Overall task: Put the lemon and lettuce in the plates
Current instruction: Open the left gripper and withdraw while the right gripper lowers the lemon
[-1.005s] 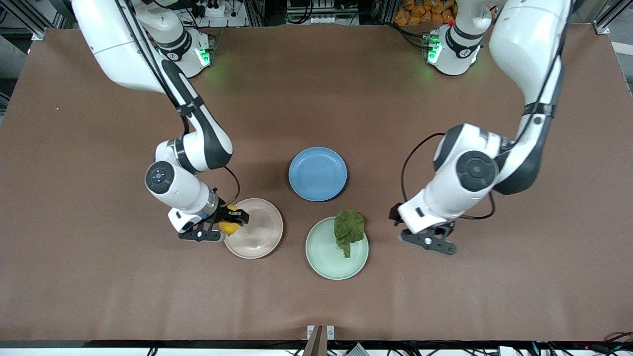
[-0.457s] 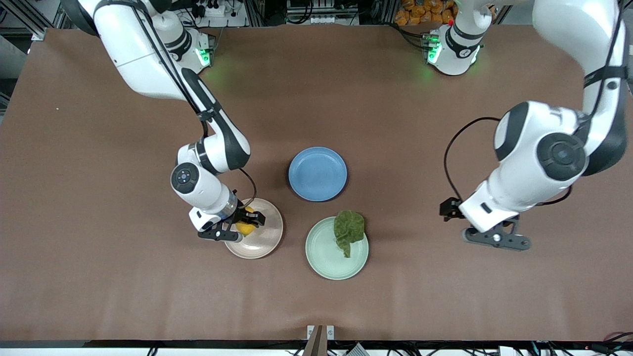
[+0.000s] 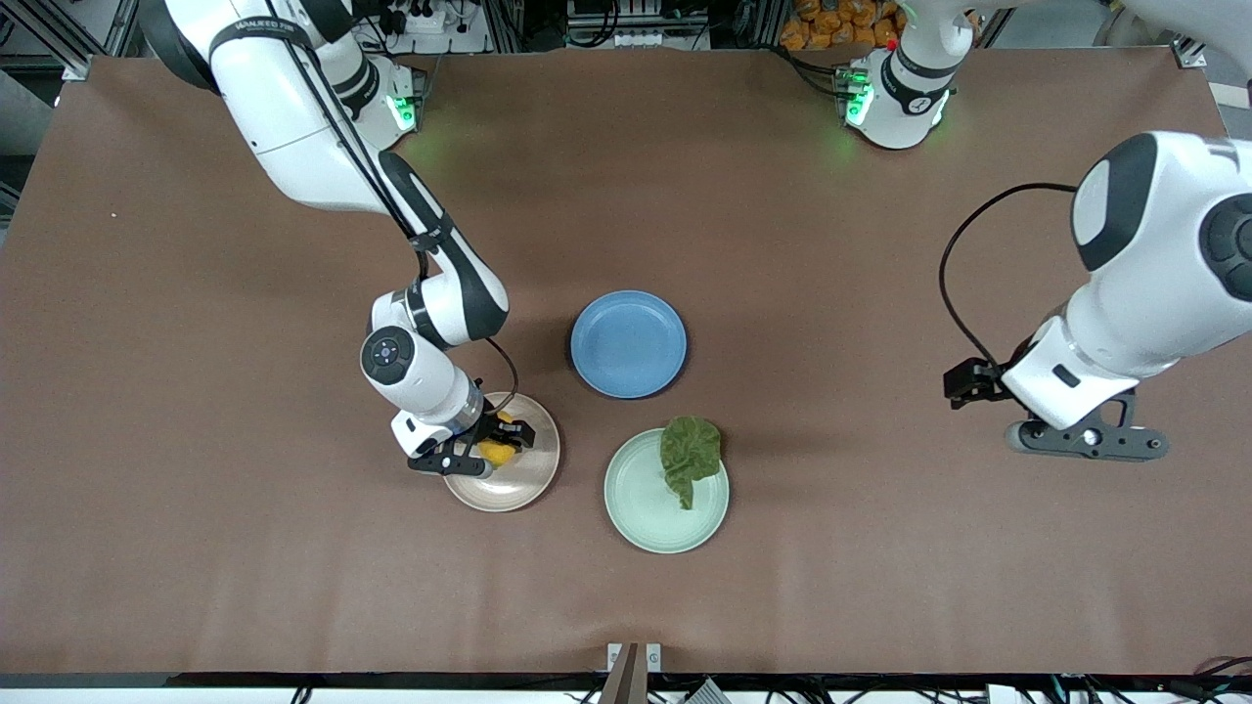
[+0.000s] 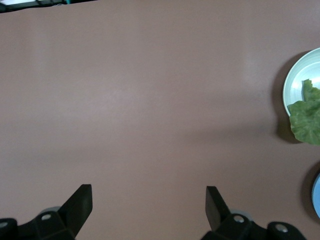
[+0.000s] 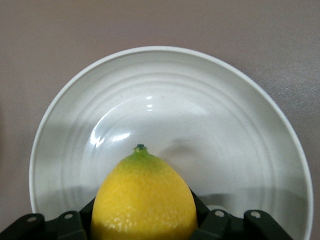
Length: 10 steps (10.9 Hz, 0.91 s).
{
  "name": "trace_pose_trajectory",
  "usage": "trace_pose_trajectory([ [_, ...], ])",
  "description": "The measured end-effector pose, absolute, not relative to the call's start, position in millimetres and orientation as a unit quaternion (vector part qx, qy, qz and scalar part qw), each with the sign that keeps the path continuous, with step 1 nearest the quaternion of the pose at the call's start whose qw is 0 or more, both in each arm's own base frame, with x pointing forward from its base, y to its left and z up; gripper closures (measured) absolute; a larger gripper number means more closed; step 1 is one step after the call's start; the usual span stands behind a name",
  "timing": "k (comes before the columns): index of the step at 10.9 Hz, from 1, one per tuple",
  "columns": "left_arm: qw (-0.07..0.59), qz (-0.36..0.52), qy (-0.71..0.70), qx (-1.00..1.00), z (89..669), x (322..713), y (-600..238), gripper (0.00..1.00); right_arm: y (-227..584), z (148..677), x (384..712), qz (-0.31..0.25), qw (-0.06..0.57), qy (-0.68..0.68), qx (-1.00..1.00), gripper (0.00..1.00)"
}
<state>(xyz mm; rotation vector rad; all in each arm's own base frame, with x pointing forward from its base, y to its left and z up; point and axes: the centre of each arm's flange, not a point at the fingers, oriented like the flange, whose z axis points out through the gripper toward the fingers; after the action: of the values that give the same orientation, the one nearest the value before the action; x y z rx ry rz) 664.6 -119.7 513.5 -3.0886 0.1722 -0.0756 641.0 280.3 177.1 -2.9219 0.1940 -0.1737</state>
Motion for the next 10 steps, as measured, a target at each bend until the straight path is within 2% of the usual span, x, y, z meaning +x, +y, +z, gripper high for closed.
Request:
trace_pose_trajectory([
  [1, 0.027, -0.022, 0.05, -0.998, 524, 659, -113, 0.0, 280, 177, 641, -0.059, 0.104, 0.066, -0.991, 0.4],
  [2, 0.03, -0.02, 0.042, -0.998, 537, 653, -103, 0.0, 282, 177, 641, -0.059, 0.104, 0.068, -0.99, 0.31],
  [4, 0.037, -0.015, 0.029, -0.999, 554, 643, -85, 0.0, 282, 177, 641, -0.059, 0.104, 0.071, -0.99, 0.06],
  [5, 0.038, -0.012, 0.024, -0.999, 555, 640, -79, 0.0, 281, 177, 641, -0.059, 0.104, 0.071, -0.99, 0.01],
  [8, 0.039, -0.006, 0.024, -0.999, 549, 638, -78, 0.0, 276, 182, 648, -0.066, 0.103, 0.076, -0.99, 0.0],
  [10, 0.039, -0.008, 0.028, -0.999, 556, 634, -83, 0.0, 273, 192, 656, -0.047, 0.098, 0.084, -0.99, 0.0],
])
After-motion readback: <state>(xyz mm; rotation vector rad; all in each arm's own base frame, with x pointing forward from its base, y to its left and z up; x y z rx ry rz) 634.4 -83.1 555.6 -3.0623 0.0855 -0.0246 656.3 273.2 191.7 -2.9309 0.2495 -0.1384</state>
